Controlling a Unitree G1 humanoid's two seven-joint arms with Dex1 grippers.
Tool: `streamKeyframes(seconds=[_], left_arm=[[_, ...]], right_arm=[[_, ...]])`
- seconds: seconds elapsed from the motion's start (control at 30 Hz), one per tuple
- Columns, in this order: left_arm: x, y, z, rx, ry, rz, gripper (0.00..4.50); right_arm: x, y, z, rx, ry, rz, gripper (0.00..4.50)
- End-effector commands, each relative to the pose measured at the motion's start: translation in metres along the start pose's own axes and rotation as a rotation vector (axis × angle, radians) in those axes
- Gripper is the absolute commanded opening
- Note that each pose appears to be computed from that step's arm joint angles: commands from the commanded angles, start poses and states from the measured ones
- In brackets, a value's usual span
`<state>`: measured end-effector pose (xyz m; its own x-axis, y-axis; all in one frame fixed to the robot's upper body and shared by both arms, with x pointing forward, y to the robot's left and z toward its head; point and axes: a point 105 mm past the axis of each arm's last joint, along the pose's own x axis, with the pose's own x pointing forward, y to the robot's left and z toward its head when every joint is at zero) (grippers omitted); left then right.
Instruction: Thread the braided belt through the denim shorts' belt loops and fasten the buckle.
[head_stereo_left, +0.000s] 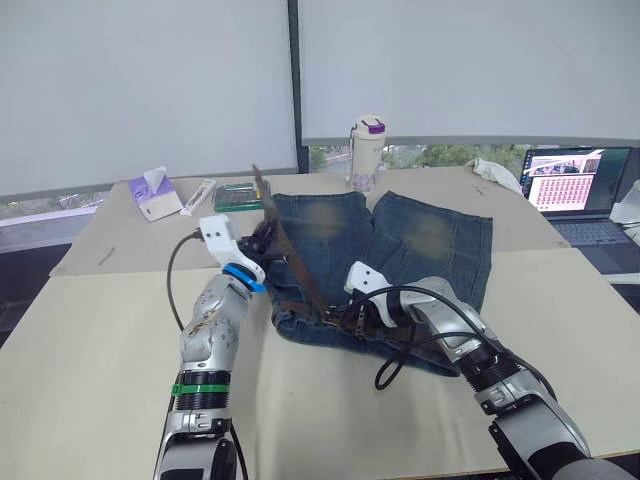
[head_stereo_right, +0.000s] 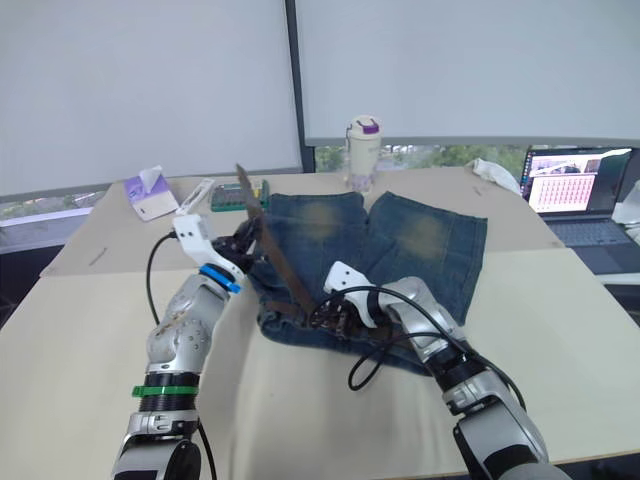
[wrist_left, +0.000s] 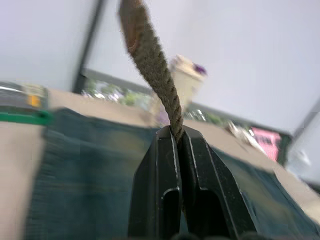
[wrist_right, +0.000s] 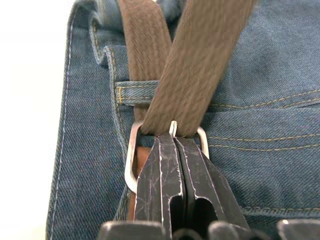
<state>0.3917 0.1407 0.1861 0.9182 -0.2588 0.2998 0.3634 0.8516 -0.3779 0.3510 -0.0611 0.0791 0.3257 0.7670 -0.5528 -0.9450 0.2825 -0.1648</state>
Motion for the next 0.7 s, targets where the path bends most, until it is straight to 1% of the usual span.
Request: streamKeyframes(seconds=[0.03,0.3,0.37,0.47,0.53,0.6,0.7], left_arm=[[-0.003,-0.007,0.067,0.038,-0.259,-0.004,0.00],[-0.003,-0.022,0.056,0.029,-0.220,-0.064,0.00],[-0.002,-0.029,0.051,0.029,-0.192,-0.113,0.00],[-0.005,-0.044,0.035,-0.006,-0.121,-0.205,0.00],[-0.011,-0.060,0.021,-0.026,-0.060,-0.298,0.00],[-0.017,-0.079,0.019,-0.101,-0.032,-0.397,0.00],[-0.025,-0.095,0.018,-0.183,0.003,-0.495,0.00]], right_arm=[[0.015,0.042,-0.090,0.161,0.289,0.125,0.01],[0.013,0.044,-0.093,0.162,0.295,0.124,0.01],[0.013,0.044,-0.093,0.163,0.295,0.122,0.01],[0.014,0.043,-0.092,0.159,0.296,0.114,0.01],[0.016,0.043,-0.092,0.160,0.300,0.105,0.01],[0.018,0.043,-0.096,0.160,0.322,0.088,0.01],[0.020,0.042,-0.100,0.160,0.336,0.065,0.01]])
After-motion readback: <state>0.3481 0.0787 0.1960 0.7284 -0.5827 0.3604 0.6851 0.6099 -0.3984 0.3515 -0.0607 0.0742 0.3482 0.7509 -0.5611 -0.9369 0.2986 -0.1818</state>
